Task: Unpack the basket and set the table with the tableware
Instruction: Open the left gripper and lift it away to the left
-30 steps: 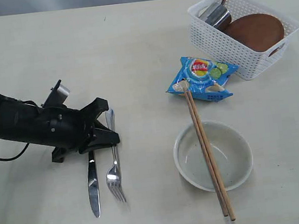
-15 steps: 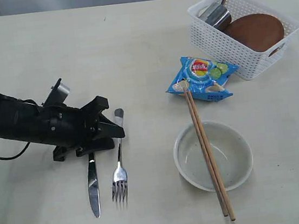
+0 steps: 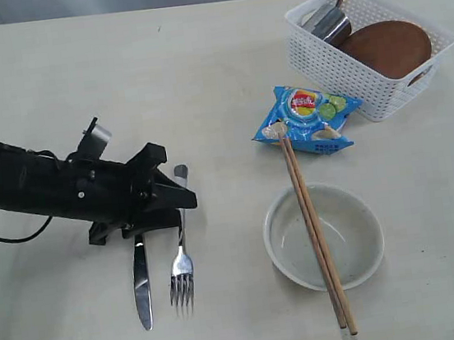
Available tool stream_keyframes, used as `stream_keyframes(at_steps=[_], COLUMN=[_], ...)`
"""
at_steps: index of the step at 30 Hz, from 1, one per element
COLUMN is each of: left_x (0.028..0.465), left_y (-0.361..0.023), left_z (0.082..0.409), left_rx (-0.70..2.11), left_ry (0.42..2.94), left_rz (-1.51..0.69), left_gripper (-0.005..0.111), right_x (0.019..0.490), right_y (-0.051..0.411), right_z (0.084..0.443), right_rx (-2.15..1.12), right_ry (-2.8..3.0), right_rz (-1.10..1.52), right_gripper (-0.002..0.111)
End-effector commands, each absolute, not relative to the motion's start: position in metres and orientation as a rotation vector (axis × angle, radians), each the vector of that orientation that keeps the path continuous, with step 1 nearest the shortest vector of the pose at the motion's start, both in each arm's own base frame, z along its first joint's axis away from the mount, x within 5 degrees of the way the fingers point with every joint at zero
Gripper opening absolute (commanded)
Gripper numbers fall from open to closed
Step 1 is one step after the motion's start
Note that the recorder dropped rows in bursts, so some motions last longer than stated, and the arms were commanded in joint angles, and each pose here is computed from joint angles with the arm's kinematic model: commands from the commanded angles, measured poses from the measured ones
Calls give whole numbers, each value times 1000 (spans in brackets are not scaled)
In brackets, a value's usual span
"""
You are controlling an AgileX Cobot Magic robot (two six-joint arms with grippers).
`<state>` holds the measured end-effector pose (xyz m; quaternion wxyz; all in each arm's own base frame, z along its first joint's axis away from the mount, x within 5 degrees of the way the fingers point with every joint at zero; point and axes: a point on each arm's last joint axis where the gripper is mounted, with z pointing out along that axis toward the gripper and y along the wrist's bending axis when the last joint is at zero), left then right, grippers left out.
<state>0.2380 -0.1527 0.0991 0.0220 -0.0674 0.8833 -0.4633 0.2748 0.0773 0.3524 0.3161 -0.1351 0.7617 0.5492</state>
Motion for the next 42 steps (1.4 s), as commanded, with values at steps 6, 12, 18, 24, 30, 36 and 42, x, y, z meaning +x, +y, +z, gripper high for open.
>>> stream_keyframes(at_steps=[6, 12, 18, 24, 30, 36, 42], left_x=[239, 238, 246, 249, 266, 254, 237], left_y=[-154, -153, -149, -151, -143, -154, -171], left_z=[130, 156, 193, 252, 279, 272, 263], left_rx=[-115, 22, 346, 713, 670, 735, 780], left_ry=[2627, 2516, 2395, 2077, 2195, 2414, 2510], left_rz=[-1443, -1421, -1162, -1012, -739, -404, -315], left_gripper=[39, 39, 38, 5, 0, 0, 3], right_x=[273, 273, 273, 273, 273, 273, 273], right_y=[76, 76, 76, 76, 76, 76, 76], right_z=[354, 354, 354, 354, 353, 353, 353], right_rx=[-353, -353, -355, -355, -356, -363, -366], right_ry=[1999, 1999, 1998, 1998, 2000, 1999, 1997], right_rz=[1446, 1446, 1445, 1445, 1443, 1439, 1436], right_gripper=[0, 0, 0, 0, 0, 0, 0])
